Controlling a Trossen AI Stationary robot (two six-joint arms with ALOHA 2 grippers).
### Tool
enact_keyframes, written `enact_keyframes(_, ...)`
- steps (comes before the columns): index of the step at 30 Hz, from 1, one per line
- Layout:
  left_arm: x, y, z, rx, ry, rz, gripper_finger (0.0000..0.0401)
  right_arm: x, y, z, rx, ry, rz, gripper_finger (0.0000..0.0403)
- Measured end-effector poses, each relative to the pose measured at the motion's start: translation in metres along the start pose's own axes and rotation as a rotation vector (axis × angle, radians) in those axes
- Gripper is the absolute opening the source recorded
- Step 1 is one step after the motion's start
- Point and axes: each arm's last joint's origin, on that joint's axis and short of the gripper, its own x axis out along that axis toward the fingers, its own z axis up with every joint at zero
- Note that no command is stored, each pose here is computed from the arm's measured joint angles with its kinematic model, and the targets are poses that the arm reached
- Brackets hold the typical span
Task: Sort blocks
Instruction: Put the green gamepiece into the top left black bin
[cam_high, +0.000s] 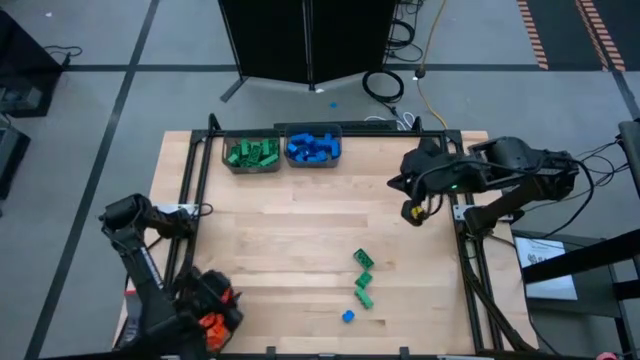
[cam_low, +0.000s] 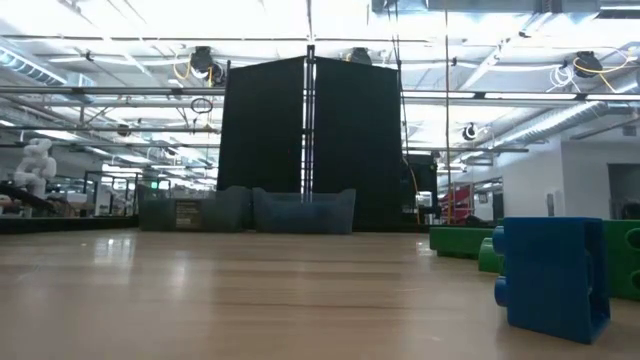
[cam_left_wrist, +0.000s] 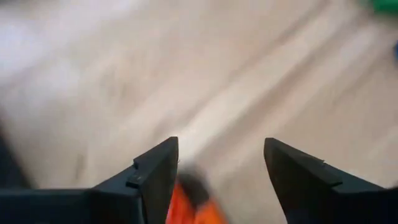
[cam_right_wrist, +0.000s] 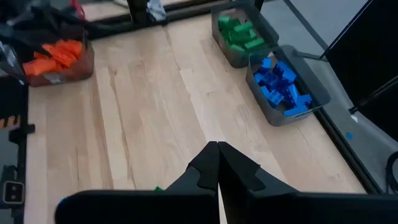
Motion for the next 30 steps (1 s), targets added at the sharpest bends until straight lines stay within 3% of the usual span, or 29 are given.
enact_keyframes(3, 0.012, -0.007, 0.021, 0.026, -0.166, -0.016, 0.0241, 0.01, 0.004, -0.001, -0.018, 0.042, -0.015, 0.0)
enact_keyframes(6, 0.028, -0.015, 0.051, 0.123, -0.293, 0.025, 0.0242, 0.017, 0.007, -0.001, -0.03, 0.068, -0.025, 0.0)
enact_keyframes(9, 0.049, -0.022, 0.084, 0.25, -0.317, 0.096, 0.0242, 0.022, 0.011, -0.001, -0.036, 0.111, 0.025, 0.0)
enact_keyframes(12, 0.073, -0.036, 0.121, 0.399, -0.259, 0.076, 0.0242, 0.025, 0.015, -0.002, -0.036, 0.148, 0.085, 0.0)
enact_keyframes(15, 0.096, -0.059, 0.163, 0.612, -0.216, -0.117, 0.0242, 0.024, 0.018, -0.004, -0.02, 0.163, 0.115, 0.0)
enact_keyframes(18, 0.114, -0.076, 0.205, 0.77, -0.306, -0.359, 0.0242, 0.021, 0.021, -0.005, -0.012, 0.165, 0.126, 0.0)
enact_keyframes(22, 0.146, -0.074, 0.249, 0.91, -0.399, -0.495, 0.0242, 0.016, 0.026, -0.009, -0.005, 0.171, 0.147, 0.0)
enact_keyframes(28, 0.21, -0.057, 0.272, 1.116, -0.278, -0.651, 0.0242, 0.01, 0.033, -0.017, 0.016, 0.218, 0.173, 0.0)
enact_keyframes(30, 0.226, -0.056, 0.276, 1.171, -0.297, -0.696, 0.0242, 0.009, 0.035, -0.019, 0.027, 0.229, 0.173, 0.0)
